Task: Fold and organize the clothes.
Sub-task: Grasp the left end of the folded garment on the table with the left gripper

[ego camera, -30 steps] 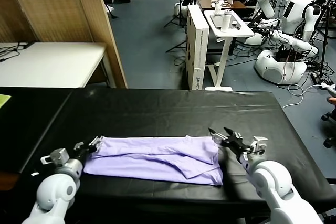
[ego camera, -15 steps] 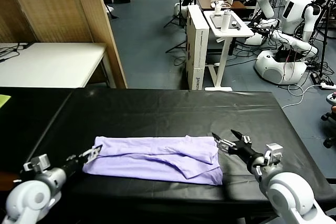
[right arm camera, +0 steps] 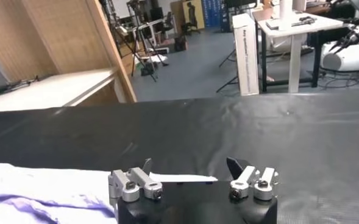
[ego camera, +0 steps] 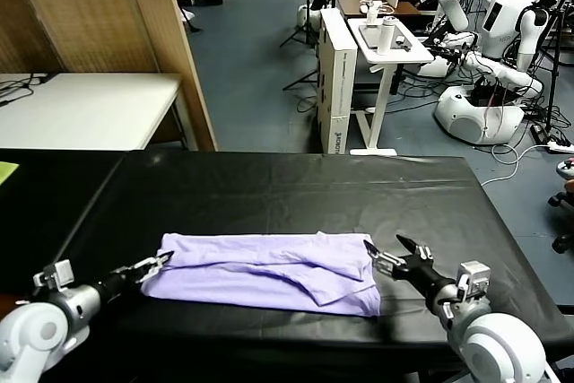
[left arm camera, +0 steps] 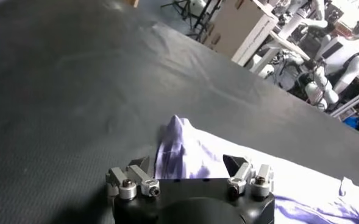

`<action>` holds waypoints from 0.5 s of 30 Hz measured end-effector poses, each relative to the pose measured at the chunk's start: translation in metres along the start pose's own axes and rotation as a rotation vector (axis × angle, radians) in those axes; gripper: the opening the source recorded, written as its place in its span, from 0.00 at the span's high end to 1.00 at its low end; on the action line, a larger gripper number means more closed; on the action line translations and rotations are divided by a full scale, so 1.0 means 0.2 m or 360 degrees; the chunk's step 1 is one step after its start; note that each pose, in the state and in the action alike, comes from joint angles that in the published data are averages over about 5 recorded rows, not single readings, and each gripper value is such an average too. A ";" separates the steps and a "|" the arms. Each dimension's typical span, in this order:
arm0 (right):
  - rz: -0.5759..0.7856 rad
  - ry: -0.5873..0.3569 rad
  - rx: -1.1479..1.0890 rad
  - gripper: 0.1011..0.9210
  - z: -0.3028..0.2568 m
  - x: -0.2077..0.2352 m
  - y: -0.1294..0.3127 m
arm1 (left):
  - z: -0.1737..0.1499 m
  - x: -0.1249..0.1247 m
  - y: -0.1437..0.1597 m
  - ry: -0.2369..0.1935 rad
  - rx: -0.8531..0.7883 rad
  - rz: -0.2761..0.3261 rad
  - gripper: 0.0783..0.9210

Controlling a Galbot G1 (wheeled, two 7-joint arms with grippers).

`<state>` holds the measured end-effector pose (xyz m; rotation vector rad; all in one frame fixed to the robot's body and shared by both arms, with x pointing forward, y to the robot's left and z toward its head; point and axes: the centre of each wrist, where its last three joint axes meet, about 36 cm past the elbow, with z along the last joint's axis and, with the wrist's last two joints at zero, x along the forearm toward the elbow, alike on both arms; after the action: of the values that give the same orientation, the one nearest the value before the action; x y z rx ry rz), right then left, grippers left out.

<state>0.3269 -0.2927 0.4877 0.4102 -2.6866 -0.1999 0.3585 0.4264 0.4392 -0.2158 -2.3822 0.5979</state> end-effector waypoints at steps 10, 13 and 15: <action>-0.0012 0.0001 -0.0008 0.02 0.00 -0.02 0.01 | 0.03 0.00 -0.03 -0.0002 0.0023 0.0041 0.05; -0.0016 0.0001 -0.0009 0.02 0.01 -0.02 0.01 | 0.03 0.00 -0.03 -0.0003 0.0029 0.0043 0.11; -0.0019 0.0002 -0.0008 0.02 0.01 -0.03 0.02 | 0.03 0.00 -0.03 -0.0002 0.0035 0.0042 0.17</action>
<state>0.3298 -0.2878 0.4848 0.4246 -2.6822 -0.2096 0.3546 0.4188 0.4367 -0.2375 -2.3764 0.6364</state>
